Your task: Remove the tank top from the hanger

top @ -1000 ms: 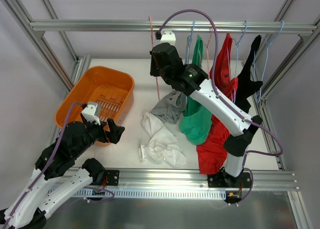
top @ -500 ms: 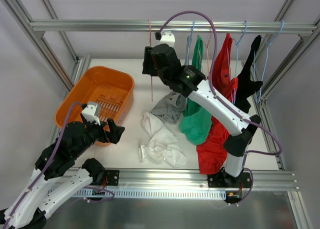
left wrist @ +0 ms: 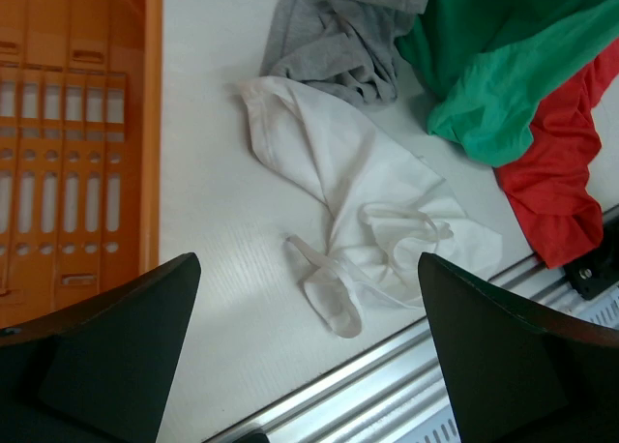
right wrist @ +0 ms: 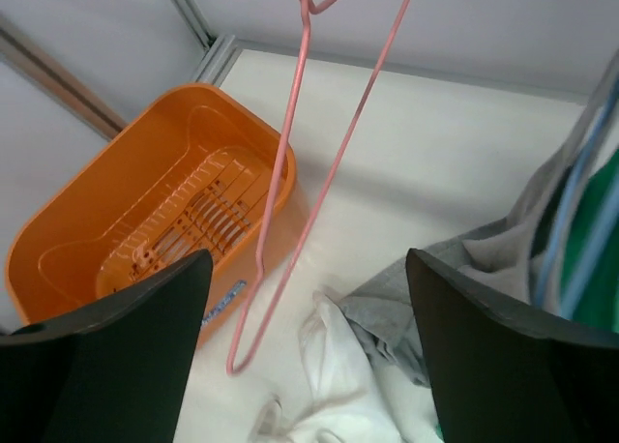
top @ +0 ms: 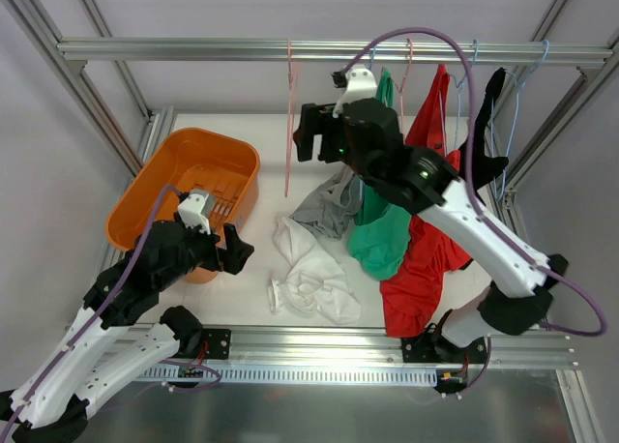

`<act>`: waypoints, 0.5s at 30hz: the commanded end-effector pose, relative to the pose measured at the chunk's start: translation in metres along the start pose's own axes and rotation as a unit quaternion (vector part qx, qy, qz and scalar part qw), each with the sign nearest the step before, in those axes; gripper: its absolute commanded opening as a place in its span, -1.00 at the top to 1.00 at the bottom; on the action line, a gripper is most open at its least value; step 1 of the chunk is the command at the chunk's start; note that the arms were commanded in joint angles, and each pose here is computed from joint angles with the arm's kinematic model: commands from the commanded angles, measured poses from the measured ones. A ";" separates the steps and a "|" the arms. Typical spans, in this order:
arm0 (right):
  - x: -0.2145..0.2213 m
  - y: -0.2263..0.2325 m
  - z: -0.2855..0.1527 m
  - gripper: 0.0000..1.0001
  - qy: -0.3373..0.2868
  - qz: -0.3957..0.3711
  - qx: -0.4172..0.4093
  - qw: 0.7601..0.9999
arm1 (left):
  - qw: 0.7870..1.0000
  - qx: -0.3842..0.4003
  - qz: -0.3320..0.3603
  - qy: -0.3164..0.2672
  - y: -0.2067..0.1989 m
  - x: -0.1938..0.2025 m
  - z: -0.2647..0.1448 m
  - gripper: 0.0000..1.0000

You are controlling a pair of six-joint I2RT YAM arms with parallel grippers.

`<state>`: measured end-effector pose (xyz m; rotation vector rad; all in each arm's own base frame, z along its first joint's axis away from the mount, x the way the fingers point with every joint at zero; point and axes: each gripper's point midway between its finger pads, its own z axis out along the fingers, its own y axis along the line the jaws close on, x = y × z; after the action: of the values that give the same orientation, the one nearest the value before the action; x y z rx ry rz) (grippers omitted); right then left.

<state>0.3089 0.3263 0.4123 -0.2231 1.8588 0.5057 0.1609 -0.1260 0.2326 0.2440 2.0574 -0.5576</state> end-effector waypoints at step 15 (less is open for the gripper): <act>0.054 -0.065 -0.178 -0.99 -0.015 -0.066 -0.148 0.987 | 0.994 0.029 -0.014 0.101 -0.043 0.034 0.074 -0.97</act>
<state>0.1821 0.2023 0.4048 -0.4688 1.7217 0.6490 0.1739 -0.1879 0.1883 0.3317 2.2535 -0.6547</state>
